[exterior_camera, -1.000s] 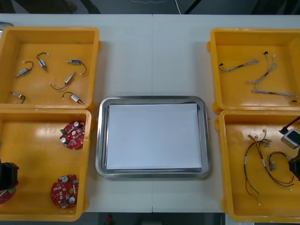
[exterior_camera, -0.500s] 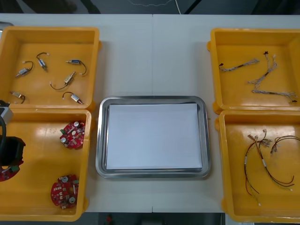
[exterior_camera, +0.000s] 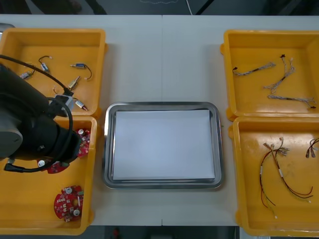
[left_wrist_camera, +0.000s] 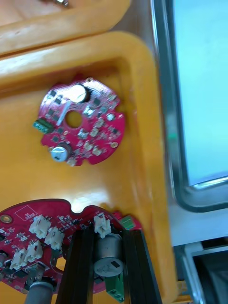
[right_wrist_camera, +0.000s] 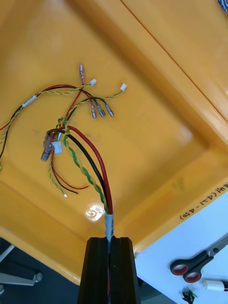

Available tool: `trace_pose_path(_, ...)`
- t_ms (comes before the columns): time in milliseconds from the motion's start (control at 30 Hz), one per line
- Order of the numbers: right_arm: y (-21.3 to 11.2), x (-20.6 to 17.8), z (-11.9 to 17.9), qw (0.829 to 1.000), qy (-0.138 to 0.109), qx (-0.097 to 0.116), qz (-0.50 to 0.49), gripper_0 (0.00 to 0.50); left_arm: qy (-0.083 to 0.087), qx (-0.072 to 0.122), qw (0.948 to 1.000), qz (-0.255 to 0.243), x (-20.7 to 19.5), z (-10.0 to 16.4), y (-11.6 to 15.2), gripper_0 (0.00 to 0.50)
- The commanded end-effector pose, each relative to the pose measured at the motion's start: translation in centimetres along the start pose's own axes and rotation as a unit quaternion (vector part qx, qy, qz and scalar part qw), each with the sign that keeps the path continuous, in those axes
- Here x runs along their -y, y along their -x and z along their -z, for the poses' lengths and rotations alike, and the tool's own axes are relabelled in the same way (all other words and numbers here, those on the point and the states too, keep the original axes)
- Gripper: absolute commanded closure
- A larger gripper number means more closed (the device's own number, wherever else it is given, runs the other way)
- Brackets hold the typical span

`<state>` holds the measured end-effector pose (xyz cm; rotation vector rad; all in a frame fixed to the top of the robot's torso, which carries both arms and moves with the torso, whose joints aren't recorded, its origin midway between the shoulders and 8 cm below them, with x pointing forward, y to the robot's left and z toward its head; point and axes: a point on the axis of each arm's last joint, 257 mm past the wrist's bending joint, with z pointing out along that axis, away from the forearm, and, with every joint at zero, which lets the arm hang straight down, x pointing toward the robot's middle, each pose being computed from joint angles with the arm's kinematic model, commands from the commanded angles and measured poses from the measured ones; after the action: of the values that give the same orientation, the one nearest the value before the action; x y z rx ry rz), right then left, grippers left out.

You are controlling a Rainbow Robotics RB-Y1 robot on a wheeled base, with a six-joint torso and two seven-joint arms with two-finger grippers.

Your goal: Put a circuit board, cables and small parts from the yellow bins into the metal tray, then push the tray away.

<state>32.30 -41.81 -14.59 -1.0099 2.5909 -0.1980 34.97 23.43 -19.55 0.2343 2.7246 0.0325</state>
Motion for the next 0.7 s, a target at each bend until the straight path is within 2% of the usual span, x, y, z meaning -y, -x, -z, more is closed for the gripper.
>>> trace_pose_path(33, 1.9, 1.0, 2.5, 1.0, -0.021, 0.01, 0.0, 0.5, -0.006, 0.025, 0.9991, -0.035, 3.1, 1.3, 2.1, 0.5)
trace_pose_path(167, 3.7, 0.7, 2.8, 0.999, -0.018, 0.032, 0.008, 0.5, -0.025, 0.021, 0.9985, -0.044, 6.7, 0.8, 3.0, 0.5)
trace_pose_path(267, 4.7, 0.3, 2.6, 0.999, -0.017, 0.036, 0.022, 0.5, -0.031, 0.02, 0.9979, -0.054, 8.8, 0.3, 3.6, 0.5)
trace_pose_path(533, 7.6, -0.6, 2.2, 0.996, -0.034, 0.041, 0.066, 0.5, -0.024, 0.008, 0.998, -0.059, 12.8, -2.0, 4.5, 0.499)
trace_pose_path(700, 8.8, -1.4, 1.8, 0.995, -0.028, 0.041, 0.088, 0.5, -0.026, -0.01, 0.9982, -0.054, 15.0, -3.7, 4.5, 0.499)
